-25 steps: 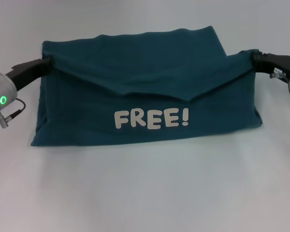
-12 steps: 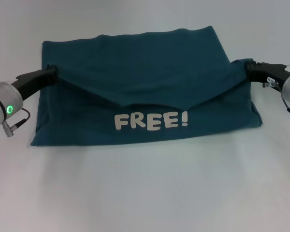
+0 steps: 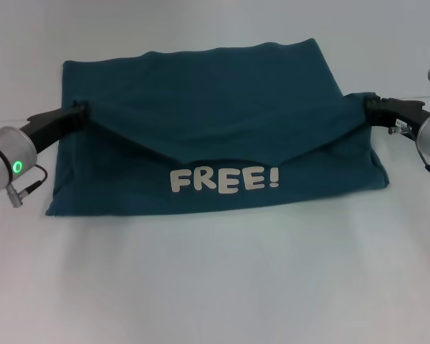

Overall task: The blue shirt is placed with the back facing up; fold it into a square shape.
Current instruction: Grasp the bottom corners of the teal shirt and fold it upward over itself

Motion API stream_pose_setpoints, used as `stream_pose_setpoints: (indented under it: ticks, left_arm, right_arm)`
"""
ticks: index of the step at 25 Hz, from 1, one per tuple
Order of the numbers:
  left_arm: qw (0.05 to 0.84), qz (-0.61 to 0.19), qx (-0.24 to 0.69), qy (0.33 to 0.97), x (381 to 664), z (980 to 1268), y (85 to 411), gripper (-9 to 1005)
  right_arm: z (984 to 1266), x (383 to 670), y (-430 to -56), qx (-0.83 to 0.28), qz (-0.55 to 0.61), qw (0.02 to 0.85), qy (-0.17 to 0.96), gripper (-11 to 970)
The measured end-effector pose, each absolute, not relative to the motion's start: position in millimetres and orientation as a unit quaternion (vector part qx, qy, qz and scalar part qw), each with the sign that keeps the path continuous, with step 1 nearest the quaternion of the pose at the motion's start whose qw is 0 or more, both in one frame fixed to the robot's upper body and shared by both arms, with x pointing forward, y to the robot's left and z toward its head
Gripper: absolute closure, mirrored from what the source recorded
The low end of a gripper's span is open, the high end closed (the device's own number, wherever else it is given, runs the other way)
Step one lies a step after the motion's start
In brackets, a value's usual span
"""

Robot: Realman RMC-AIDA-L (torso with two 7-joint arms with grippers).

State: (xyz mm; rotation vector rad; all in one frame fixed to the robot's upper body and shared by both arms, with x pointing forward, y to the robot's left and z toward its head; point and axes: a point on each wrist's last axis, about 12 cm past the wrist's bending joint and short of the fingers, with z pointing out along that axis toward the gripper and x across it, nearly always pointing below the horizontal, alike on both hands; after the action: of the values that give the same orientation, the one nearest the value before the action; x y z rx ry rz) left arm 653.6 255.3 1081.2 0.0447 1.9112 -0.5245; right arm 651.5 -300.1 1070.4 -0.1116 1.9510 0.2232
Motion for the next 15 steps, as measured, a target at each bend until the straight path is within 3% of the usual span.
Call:
stream_pose_setpoints:
  ticks: [6, 11, 15]
  left_arm:
    - [0.548, -0.217, 0.032, 0.807, 650, 1077, 249, 970]
    - [0.55, -0.216, 0.029, 0.807, 651, 1079, 252, 792]
    - [0.555, -0.207, 0.022, 0.805, 651, 1080, 260, 602]
  right_arm:
    - [1068, 651, -297, -0.057, 0.087, 0.549, 0.829, 815]
    - [1068, 651, -296, -0.065, 0.082, 0.549, 0.829, 808]
    - [1071, 652, -302, -0.053, 0.078, 0.557, 0.825, 624]
